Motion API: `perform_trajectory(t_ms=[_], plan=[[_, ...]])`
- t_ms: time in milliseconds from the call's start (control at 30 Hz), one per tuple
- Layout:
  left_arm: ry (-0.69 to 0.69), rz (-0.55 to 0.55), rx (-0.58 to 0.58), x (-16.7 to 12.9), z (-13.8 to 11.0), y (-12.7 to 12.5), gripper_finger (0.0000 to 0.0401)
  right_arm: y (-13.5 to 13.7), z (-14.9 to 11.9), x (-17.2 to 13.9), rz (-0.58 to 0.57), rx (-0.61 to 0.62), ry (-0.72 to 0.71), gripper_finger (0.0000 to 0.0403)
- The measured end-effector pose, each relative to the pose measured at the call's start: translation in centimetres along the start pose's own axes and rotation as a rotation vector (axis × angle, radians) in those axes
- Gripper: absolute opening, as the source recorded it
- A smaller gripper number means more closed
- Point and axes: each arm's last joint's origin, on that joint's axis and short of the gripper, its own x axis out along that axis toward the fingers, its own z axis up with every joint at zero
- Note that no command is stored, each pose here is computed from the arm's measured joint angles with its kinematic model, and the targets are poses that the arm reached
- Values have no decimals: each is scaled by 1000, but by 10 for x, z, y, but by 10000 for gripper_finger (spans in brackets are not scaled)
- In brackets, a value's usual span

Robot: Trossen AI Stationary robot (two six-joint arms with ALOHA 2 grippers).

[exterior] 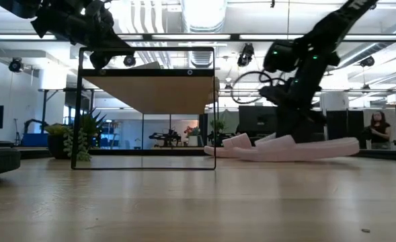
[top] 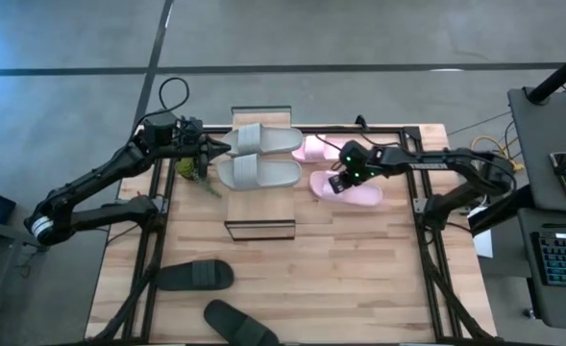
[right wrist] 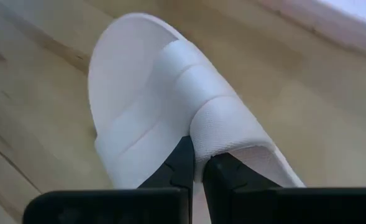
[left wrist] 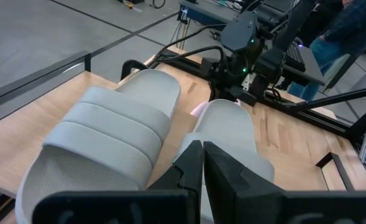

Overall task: Pick and place slides into the shelf
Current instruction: Move the pink slide to the upper middle of the table aligned with the other pink slide

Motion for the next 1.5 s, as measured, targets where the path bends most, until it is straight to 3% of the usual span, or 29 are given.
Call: perform_trajectory(t_ms=[267, 500, 800, 1200, 1500], plan=[[0, 0, 0, 0, 0, 0, 0, 2, 19, 11, -25, -19, 10, 13], [0, 0, 1, 0, 0, 0, 0, 8, 34, 4, -81, -49, -71, 13], [4, 0, 6, 1, 0, 1, 0, 6, 30, 3, -143, -88, 4, 17], [4, 3, 6, 1, 0, 1, 0, 9, 34, -3, -145, -88, 5, 141], [4, 3, 6, 1, 0, 1, 0, 10, 34, -16, -202, -114, 112, 174]])
